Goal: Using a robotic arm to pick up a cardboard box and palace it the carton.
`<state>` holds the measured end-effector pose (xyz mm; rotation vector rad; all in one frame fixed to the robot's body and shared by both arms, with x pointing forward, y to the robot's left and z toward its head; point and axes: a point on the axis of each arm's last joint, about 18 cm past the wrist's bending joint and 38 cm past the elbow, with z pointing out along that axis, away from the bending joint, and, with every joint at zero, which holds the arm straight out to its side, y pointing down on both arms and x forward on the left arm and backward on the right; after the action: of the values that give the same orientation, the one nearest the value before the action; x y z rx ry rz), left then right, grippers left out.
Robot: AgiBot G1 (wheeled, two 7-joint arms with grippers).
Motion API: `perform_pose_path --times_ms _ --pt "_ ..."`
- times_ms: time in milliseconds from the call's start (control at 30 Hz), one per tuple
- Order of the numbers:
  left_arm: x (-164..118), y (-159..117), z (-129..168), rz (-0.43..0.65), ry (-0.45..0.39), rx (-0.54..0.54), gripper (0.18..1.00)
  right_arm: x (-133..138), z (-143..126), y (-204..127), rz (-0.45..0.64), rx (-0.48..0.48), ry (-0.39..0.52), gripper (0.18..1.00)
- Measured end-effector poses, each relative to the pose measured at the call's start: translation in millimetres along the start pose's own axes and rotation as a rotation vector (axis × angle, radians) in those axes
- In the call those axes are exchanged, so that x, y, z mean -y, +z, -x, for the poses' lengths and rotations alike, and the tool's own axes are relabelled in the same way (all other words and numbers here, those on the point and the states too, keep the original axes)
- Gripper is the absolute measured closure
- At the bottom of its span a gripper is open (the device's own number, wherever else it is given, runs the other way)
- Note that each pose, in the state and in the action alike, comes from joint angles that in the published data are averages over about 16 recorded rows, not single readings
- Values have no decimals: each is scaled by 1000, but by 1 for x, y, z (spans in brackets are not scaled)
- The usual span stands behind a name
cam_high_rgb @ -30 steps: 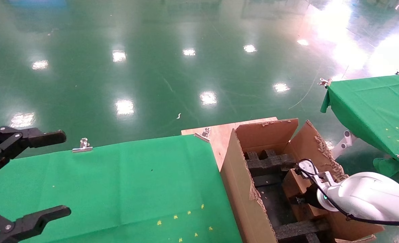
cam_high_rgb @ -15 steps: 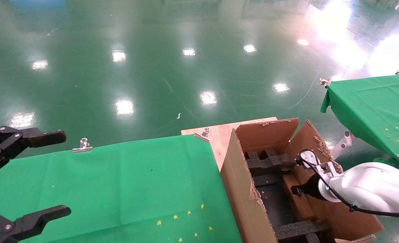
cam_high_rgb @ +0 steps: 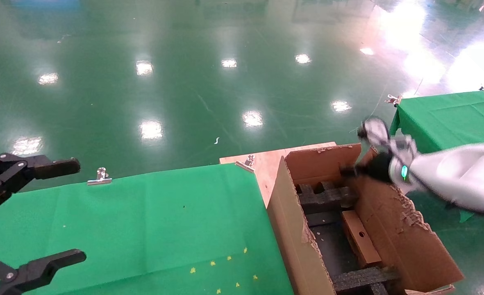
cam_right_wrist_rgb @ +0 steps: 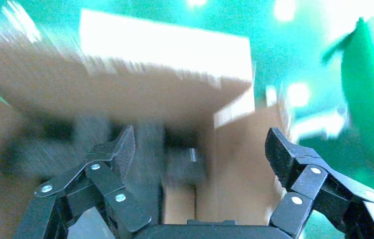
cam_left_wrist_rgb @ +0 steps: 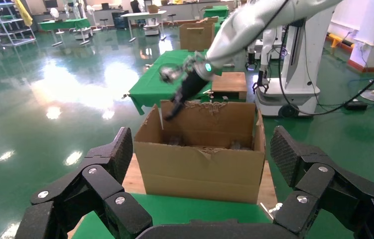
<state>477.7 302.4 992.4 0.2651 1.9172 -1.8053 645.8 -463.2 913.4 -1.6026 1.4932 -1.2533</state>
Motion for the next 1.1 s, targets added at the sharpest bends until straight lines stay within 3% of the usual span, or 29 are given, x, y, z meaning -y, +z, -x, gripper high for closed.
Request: perform_pose_path --times_ms 233,467,700,1100 --pt "0 0 0 0 0 0 183 62 11 -39 -173 105 -8 218" --pt "0 0 0 0 0 0 183 95 17 -63 -268 173 1 185" --pt "0 0 0 0 0 0 183 99 18 -67 -281 186 7 178" --pt "0 0 0 0 0 1 183 84 31 -60 -201 236 -19 178"
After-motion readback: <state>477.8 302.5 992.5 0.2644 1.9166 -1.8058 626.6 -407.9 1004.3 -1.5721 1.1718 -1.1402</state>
